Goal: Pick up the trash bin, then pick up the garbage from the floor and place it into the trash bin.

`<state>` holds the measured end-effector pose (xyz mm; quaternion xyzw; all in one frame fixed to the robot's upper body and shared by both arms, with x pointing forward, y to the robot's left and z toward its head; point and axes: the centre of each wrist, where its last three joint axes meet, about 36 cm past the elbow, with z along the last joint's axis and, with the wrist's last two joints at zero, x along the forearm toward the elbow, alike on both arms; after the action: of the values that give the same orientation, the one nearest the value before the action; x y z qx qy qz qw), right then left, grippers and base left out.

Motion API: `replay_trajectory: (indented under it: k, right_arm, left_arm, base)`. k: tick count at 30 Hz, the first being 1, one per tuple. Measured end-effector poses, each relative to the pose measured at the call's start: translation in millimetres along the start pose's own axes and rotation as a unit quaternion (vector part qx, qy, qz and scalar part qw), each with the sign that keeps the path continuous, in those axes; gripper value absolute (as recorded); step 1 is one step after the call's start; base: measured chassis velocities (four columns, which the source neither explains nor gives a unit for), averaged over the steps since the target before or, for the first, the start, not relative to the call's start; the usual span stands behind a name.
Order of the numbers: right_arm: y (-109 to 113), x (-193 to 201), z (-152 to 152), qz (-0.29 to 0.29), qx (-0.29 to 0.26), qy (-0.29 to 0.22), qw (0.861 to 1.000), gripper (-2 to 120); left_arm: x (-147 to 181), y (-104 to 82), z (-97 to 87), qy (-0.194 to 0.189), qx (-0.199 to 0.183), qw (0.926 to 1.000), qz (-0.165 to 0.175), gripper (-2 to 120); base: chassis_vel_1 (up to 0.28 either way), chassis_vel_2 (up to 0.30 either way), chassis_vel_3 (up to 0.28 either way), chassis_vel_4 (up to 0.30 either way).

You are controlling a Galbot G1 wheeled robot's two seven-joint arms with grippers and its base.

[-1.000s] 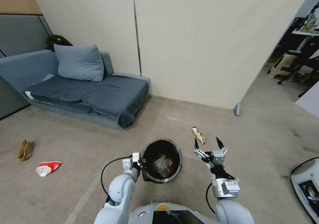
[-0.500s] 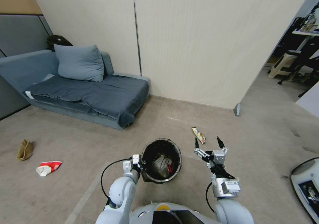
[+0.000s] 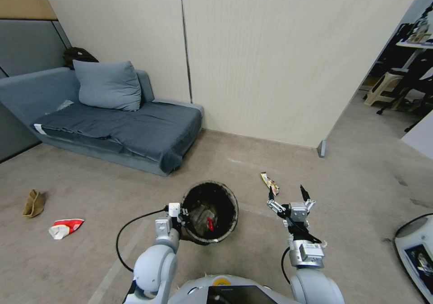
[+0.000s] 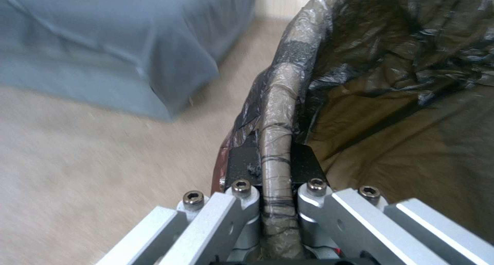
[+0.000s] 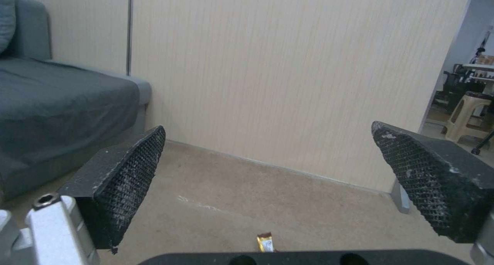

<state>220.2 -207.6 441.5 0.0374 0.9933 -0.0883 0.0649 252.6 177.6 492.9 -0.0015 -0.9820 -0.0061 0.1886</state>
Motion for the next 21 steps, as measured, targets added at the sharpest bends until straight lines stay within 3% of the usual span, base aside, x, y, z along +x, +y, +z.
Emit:
replay_trajectory:
  k: [7,11,21]
  right_arm:
    - [-0.7,0.5,1.0,-0.003,0.001,-0.004,1.0,100]
    - [-1.1,0.9,1.3,-0.006,-0.001,-0.004,1.0,100]
    - [-1.7,0.5,1.5,-0.007,-0.004,-0.004,1.0,100]
  left_arm:
    - [9.7,0.4,-3.9,-0.022,-0.01,0.9997,-0.009,1]
    - [7.4,-3.5,2.7,-0.042,-0.01,0.9989,-0.016,1]
    - [8.3,-7.5,4.4,-0.047,-0.011,0.9987,-0.014,1]
  base:
    - [0.0,0.0,0.0,0.0]
    - [0.0,0.0,0.0,0.0]
    - [0.0,0.0,0.0,0.0]
